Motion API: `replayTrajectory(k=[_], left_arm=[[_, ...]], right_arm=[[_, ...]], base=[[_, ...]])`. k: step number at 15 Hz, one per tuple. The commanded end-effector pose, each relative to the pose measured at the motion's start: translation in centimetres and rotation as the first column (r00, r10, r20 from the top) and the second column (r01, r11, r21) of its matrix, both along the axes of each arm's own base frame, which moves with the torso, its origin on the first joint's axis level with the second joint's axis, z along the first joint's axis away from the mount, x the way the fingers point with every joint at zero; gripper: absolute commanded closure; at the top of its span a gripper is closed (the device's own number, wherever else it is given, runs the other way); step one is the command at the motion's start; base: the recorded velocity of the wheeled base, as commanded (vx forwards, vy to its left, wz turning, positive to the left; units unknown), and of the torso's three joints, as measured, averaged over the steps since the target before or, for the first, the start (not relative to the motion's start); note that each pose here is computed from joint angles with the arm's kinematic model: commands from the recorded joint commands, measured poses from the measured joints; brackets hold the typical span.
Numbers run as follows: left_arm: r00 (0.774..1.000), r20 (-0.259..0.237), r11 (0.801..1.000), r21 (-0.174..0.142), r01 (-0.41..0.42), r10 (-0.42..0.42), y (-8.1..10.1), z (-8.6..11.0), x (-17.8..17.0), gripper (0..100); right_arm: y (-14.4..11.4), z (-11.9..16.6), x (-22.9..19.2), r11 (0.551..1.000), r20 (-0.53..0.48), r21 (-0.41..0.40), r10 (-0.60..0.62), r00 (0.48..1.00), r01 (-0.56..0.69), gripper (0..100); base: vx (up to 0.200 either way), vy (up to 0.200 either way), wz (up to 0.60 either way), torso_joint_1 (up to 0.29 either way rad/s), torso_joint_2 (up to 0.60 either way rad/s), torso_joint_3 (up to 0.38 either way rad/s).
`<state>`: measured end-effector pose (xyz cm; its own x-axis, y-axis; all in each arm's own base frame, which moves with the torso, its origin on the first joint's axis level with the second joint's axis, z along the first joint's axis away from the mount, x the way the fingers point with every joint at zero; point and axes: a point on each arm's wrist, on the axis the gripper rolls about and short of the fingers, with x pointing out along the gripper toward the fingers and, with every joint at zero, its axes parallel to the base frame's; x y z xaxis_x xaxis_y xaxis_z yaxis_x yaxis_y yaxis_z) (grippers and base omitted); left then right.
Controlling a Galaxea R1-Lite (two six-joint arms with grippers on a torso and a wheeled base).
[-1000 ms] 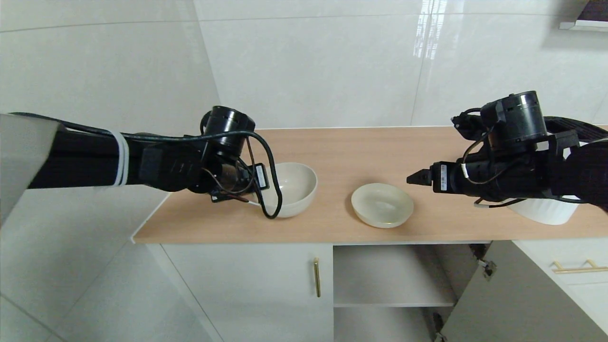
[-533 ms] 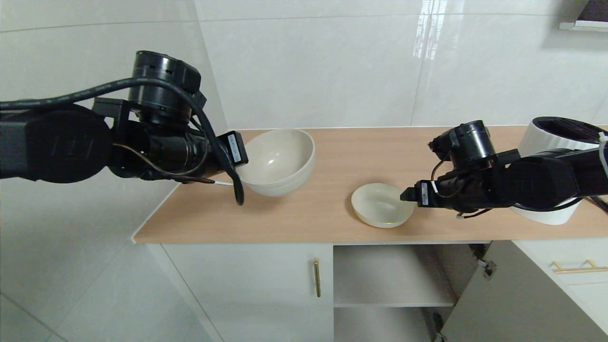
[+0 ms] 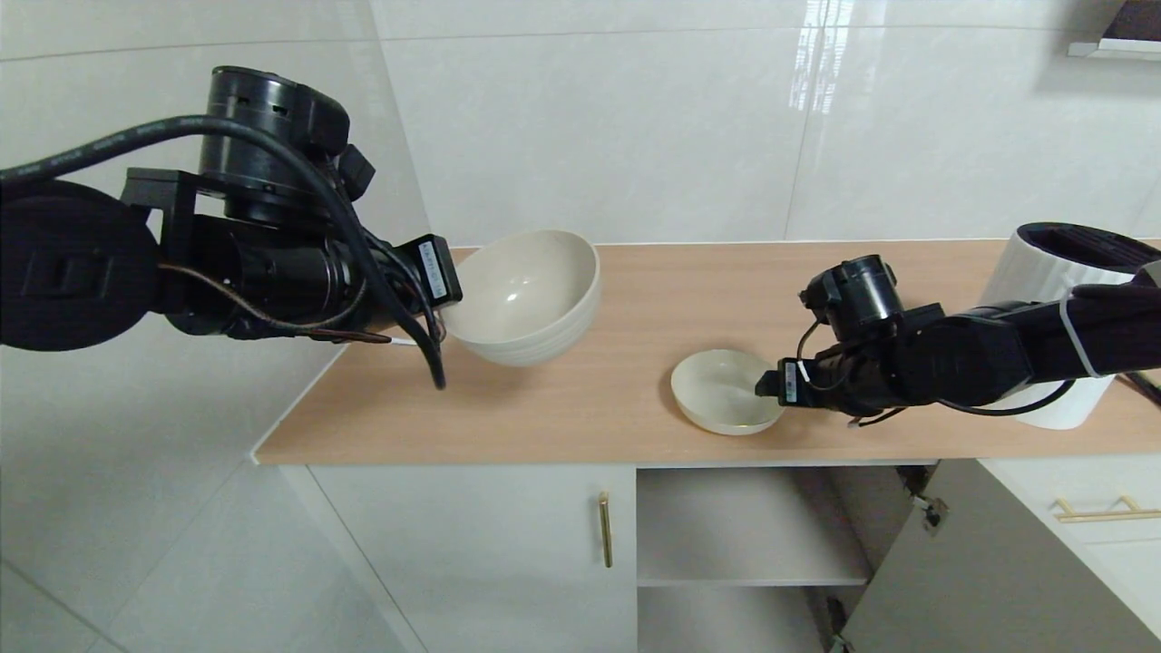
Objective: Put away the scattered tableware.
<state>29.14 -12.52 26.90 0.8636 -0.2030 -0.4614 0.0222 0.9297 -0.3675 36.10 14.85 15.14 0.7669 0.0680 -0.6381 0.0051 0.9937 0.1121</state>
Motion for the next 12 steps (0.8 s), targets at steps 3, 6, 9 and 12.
replayTrajectory(k=[3, 6, 9, 12], left_arm=[[1.0, 0.008, 1.0, -0.003, 0.006, -0.006, 0.0, 0.3, -0.4, 100], [1.0, 0.008, 1.0, -0.002, 0.013, -0.013, -0.2, 0.3, -0.5, 100], [1.0, -0.023, 1.0, 0.018, 0.016, -0.015, -0.1, -0.6, -0.7, 100], [0.997, -0.072, 0.999, 0.046, 0.017, -0.013, 0.3, -2.3, -1.8, 100]], right_arm=[[0.5, -0.2, 0.3, 1.0, -0.003, 0.025, -0.002, 1.0, 0.002, 100], [0.4, 1.3, -0.2, 0.997, 0.018, 0.079, 0.005, 1.0, -0.007, 100], [-0.4, 4.3, -2.0, 0.989, 0.039, 0.144, 0.024, 0.999, -0.029, 100], [-1.5, 7.6, -5.3, 0.973, -0.002, 0.203, 0.115, 0.993, -0.113, 100]], base=[[0.0, 0.0, 0.0, 0.0, 0.0, 0.0], [0.0, 0.0, 0.0, 0.0, 0.0, 0.0], [0.0, 0.0, 0.0, 0.0, 0.0, 0.0], [0.0, 0.0, 0.0, 0.0, 0.0, 0.0]])
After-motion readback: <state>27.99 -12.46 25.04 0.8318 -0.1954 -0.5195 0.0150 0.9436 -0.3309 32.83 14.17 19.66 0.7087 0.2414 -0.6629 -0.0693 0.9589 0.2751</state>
